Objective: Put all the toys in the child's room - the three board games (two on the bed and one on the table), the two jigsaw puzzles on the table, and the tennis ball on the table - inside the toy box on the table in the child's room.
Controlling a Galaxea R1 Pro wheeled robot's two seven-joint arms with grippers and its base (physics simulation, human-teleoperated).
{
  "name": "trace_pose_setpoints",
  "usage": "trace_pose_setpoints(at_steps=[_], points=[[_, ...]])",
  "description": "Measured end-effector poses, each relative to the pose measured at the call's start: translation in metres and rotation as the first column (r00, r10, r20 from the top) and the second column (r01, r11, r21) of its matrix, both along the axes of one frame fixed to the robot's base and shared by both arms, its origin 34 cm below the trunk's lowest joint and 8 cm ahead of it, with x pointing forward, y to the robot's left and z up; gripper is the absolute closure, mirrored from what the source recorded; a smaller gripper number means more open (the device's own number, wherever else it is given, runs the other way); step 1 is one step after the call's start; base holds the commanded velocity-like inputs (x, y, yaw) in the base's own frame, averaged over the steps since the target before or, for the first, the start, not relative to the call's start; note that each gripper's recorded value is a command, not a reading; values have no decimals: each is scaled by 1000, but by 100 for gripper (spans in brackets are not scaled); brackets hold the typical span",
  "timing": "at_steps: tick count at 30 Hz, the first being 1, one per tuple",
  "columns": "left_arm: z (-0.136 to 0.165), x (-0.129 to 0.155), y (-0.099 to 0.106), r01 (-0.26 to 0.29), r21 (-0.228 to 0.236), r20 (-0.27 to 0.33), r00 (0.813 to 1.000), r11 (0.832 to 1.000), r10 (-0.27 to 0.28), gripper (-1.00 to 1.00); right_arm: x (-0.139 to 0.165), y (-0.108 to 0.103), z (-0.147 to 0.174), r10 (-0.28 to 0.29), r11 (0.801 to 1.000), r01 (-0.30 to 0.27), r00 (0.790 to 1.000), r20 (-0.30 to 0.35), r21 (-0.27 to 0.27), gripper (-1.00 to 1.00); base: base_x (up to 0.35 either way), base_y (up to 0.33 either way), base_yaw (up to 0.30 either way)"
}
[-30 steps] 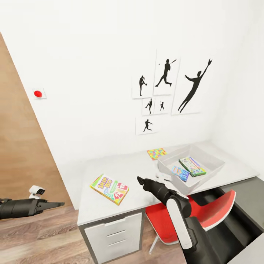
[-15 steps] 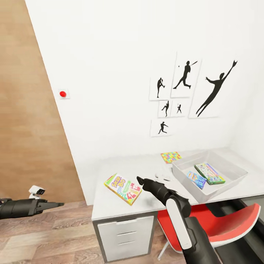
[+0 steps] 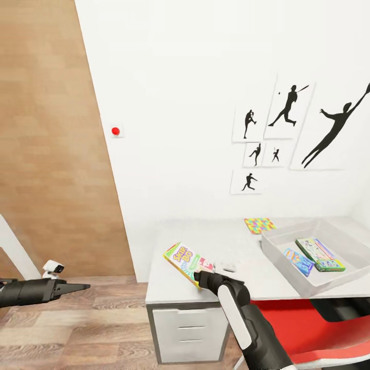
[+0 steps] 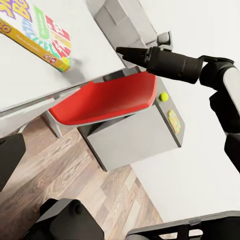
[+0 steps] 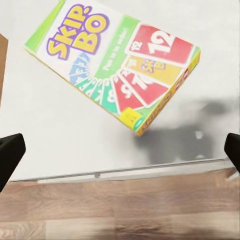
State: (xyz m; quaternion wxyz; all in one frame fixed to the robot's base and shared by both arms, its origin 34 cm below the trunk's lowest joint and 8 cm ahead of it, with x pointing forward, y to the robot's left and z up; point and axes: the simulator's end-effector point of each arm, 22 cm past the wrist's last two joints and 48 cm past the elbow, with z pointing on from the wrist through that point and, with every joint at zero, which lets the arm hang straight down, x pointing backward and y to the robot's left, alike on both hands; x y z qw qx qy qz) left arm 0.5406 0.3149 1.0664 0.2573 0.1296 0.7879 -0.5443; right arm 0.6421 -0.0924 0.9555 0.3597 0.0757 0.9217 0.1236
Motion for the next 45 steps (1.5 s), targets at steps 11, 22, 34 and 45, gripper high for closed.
trace_pose_setpoints(at_steps=[11, 22, 34, 45], points=[[-2, 1, -3, -1, -1, -1, 1000, 1000, 1, -100, 1, -11, -4, -19, 999, 18, 1000, -17, -29, -100, 0, 0, 23], [-2, 1, -3, -2, -1, 0, 1000, 1000, 2, -100, 4, 2, 38, 64, 998, -65, 998, -13, -27, -100, 0, 0, 0], [-2, 2, -8, 2, -12, -1, 1000, 1000, -2, -100, 130, -30, 132, 55, 992, -61, 996, -65, -109, -100, 0, 0, 0], [-3, 2, -10, 4, -14, -1, 1000, 1000, -4, -100, 134, -45, 98, 15, 992, -50, 958, -285, -119, -100, 0, 0, 0]])
